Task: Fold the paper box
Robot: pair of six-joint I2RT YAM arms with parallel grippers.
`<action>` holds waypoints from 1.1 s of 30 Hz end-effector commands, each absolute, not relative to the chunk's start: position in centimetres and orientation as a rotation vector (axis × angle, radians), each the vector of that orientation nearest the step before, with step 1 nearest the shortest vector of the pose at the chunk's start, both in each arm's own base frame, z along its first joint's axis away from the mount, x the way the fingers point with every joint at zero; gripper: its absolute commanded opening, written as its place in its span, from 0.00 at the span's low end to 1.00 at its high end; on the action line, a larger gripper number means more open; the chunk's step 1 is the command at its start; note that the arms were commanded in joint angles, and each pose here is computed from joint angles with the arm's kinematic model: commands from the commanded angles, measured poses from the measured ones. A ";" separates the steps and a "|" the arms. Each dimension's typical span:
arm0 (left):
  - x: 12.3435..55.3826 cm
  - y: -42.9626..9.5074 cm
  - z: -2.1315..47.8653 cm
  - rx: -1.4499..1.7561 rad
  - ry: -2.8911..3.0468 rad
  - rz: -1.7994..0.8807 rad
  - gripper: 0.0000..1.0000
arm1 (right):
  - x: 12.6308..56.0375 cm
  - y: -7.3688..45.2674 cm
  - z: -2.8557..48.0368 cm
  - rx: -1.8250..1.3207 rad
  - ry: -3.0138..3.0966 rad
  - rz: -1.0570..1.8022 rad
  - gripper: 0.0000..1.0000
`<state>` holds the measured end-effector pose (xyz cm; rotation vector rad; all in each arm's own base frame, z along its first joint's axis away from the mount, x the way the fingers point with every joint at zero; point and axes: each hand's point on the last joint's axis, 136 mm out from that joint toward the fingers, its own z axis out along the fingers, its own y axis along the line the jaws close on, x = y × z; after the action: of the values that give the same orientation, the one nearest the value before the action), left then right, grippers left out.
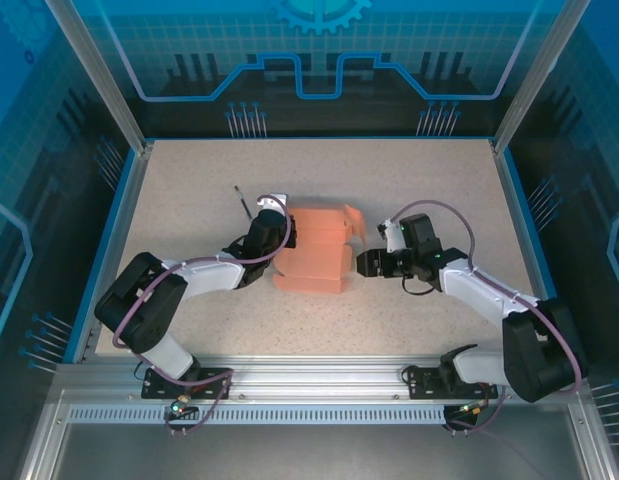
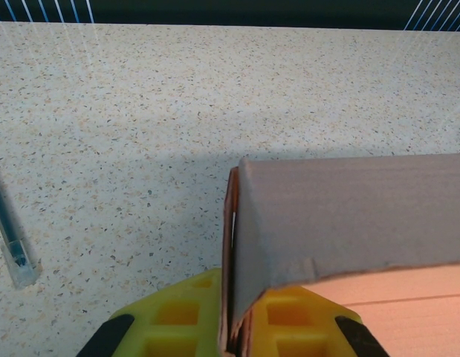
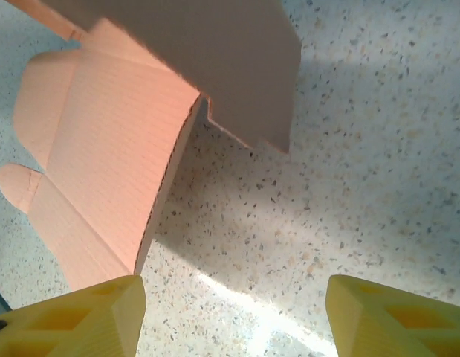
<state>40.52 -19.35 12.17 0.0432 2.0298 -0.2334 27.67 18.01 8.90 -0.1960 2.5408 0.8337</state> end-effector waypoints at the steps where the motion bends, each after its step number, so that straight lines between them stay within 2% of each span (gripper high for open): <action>1: 40.9 -19.9 12.8 0.038 2.020 -0.248 0.04 | 28.3 21.4 9.6 -0.182 2.464 0.996 0.66; 7: 40.8 -19.8 13.1 0.035 2.014 -0.251 0.04 | 28.5 23.4 8.9 -0.151 2.446 1.074 0.60; 11: 40.7 -19.7 13.3 0.034 2.009 -0.253 0.04 | 28.9 23.5 8.6 -0.093 2.413 1.105 0.40; 18: 40.6 -19.6 13.6 0.023 2.001 -0.260 0.04 | 29.3 23.5 10.4 -0.021 2.287 1.177 0.15; 33: 40.5 -19.0 13.5 0.003 2.007 -0.236 0.04 | 29.5 23.2 15.0 0.080 2.049 1.331 0.09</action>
<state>40.56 -18.99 12.34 0.0068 2.0268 -0.2297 28.45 22.51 10.47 0.1298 2.2384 1.2582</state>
